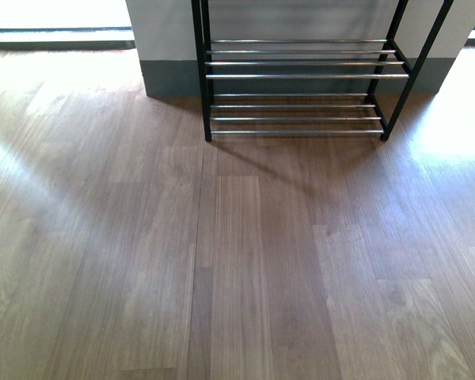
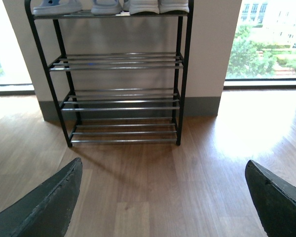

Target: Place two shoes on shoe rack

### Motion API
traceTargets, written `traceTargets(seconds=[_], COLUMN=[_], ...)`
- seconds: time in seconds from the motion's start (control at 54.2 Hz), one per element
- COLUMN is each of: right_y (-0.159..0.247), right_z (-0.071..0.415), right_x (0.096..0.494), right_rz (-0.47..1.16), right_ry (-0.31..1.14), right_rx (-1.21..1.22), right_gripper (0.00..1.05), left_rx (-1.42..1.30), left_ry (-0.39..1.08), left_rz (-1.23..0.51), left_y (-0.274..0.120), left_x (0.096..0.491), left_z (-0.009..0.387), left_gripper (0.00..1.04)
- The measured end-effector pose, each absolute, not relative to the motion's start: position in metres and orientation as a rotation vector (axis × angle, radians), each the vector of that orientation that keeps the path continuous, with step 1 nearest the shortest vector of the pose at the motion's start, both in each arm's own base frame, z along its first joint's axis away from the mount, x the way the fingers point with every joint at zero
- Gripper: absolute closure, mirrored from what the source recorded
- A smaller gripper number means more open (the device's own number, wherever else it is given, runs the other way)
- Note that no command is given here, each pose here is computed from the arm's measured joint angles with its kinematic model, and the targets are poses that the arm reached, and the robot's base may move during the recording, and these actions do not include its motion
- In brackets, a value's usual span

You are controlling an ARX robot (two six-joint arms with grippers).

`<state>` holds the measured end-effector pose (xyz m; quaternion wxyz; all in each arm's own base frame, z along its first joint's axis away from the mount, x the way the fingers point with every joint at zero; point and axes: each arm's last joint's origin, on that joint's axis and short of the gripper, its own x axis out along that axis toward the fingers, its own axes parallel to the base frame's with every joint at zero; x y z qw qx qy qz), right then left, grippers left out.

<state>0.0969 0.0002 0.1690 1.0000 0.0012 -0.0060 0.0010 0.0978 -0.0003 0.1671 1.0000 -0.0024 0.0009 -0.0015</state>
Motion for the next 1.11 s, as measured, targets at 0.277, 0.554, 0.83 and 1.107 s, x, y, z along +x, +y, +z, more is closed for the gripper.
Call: traceTargets(seconds=[0.277,0.554,0.83,1.107], right_y=[0.0002,0.0002,0.0002,0.0001], right_z=[0.1690,0.1690,0.1690,0.1690], right_x=[0.0968,0.0968,0.0968,0.0968], right_rz=[0.002,0.002,0.003,0.000], right_ry=[-0.012,-0.012,-0.012,-0.012], right_rx=[0.002,0.002,0.002,0.003], right_gripper=[0.09,0.09,0.09,0.09], left_rx=[-0.005,-0.005,-0.005,-0.005], left_ry=[0.002,0.002,0.002,0.002], left_rz=[-0.003,-0.003,0.000,-0.003], left_y=[-0.0003,-0.0003,-0.0002,-0.0003], left_x=[0.0978,0.0978,0.0978,0.0978], left_z=[0.1671,0.1671,0.1671,0.1671], left_gripper=[0.09,0.09,0.09,0.09])
